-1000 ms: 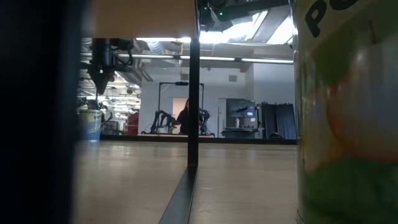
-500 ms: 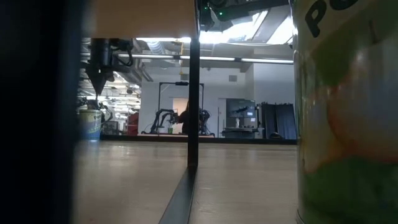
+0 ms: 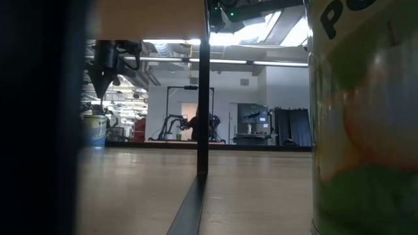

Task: Pick and place cans onto a shelf
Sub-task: Put the canned peas on the shelf

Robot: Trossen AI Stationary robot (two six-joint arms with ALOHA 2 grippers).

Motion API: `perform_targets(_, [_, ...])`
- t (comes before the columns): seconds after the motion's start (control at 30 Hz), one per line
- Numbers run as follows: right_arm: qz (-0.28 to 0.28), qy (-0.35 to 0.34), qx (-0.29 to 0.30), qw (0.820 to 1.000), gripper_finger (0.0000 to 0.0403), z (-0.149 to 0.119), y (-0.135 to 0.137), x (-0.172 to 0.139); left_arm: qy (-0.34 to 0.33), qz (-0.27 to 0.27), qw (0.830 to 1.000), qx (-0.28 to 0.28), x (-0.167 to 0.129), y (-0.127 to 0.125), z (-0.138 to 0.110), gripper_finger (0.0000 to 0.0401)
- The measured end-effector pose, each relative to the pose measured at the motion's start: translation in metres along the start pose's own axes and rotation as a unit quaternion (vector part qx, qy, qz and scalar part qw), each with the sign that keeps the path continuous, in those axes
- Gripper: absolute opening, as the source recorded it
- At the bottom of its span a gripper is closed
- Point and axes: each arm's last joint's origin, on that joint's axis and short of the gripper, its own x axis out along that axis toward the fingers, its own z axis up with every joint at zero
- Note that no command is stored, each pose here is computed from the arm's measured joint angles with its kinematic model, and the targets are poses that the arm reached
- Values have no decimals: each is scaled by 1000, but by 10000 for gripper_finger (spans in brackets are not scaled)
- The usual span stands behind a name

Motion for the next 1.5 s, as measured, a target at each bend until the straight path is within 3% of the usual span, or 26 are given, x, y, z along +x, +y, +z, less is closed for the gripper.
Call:
perform_targets(0.23, [0,0,0,1000,10,0,0,0,25,-29,999,6,2,0,0,9])
perform_targets(0.53, [30,-4,-1,1000,10,1,3,1,78,0,997,-1,24,-2,5,52])
perform_targets(0.73, [32,-4,-1,999,10,1,3,1,52,26,998,21,32,-5,12,58])
perform_targets(0.93, [32,-4,-1,999,10,1,3,1,31,13,999,13,34,-4,19,59])
perform_targets(1.07, [32,-4,-2,999,10,1,3,1,52,-15,999,1,39,-2,22,59])
perform_targets(1.5, [32,-4,-3,999,10,1,3,1,62,-5,998,24,52,-4,26,59])
